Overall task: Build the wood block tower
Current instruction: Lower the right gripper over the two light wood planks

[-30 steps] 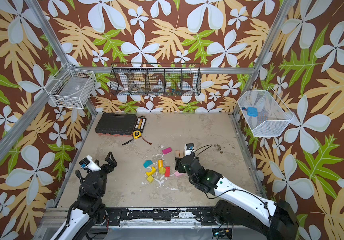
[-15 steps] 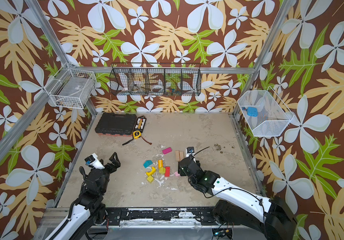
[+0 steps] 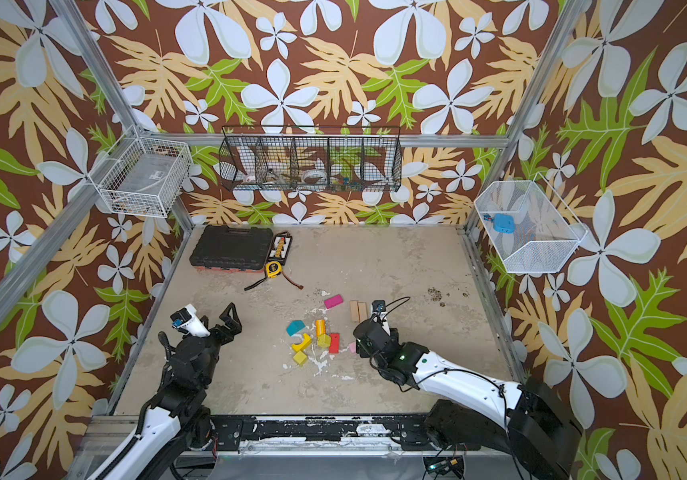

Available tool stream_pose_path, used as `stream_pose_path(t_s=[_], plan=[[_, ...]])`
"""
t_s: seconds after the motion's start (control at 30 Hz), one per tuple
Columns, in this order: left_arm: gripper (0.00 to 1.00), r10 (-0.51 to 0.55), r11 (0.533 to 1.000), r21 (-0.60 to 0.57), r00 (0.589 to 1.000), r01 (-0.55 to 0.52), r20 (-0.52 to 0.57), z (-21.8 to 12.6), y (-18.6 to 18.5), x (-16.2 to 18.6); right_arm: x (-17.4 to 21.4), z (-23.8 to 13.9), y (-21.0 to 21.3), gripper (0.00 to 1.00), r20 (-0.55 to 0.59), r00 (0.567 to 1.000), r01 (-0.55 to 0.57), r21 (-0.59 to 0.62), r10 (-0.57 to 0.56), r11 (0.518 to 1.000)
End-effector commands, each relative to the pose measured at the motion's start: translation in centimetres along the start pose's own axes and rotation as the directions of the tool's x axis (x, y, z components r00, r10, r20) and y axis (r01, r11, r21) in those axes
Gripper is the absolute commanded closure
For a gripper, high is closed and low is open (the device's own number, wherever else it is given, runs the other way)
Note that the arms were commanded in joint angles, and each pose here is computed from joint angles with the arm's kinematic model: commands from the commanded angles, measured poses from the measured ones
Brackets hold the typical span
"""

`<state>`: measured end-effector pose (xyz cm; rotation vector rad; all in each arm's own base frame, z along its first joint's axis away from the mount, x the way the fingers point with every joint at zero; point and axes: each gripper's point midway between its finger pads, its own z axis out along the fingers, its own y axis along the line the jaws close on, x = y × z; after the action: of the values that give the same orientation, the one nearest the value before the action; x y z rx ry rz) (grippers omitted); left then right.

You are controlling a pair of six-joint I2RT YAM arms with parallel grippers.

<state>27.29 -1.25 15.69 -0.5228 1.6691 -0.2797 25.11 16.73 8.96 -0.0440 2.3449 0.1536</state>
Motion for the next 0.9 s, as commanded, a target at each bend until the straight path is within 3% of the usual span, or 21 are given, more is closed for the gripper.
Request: stream_pose_path(t_s=[0.0, 0.2, 0.37, 0.87], plan=[[0.0, -0.006, 1.0, 0.014, 1.0, 0.005, 0.02, 0.0, -0.4, -0.6, 0.2, 0.7, 1.5, 0.3, -0.024, 1.0, -0.005, -0.05, 0.003, 0.999], [0.0, -0.004, 1.0, 0.013, 1.0, 0.003, 0.019, 0.1, -0.4, -0.6, -0.1, 3.0, 2.3, 0.3, -0.06, 0.997, 0.055, -0.001, -0.055, 0.998], [0.0, -0.001, 1.0, 0.017, 1.0, 0.001, 0.011, 0.2, -0.5, -0.4, -1.2, 5.6, 1.6, 0.36, -0.108, 0.994, -0.015, -0.025, 0.012, 1.0], [0.0, 0.014, 1.0, 0.012, 1.0, -0.014, 0.003, 0.5, -0.7, -0.4, -2.0, 9.7, -0.1, 0.47, -0.152, 0.988, 0.016, 0.11, 0.001, 0.994]])
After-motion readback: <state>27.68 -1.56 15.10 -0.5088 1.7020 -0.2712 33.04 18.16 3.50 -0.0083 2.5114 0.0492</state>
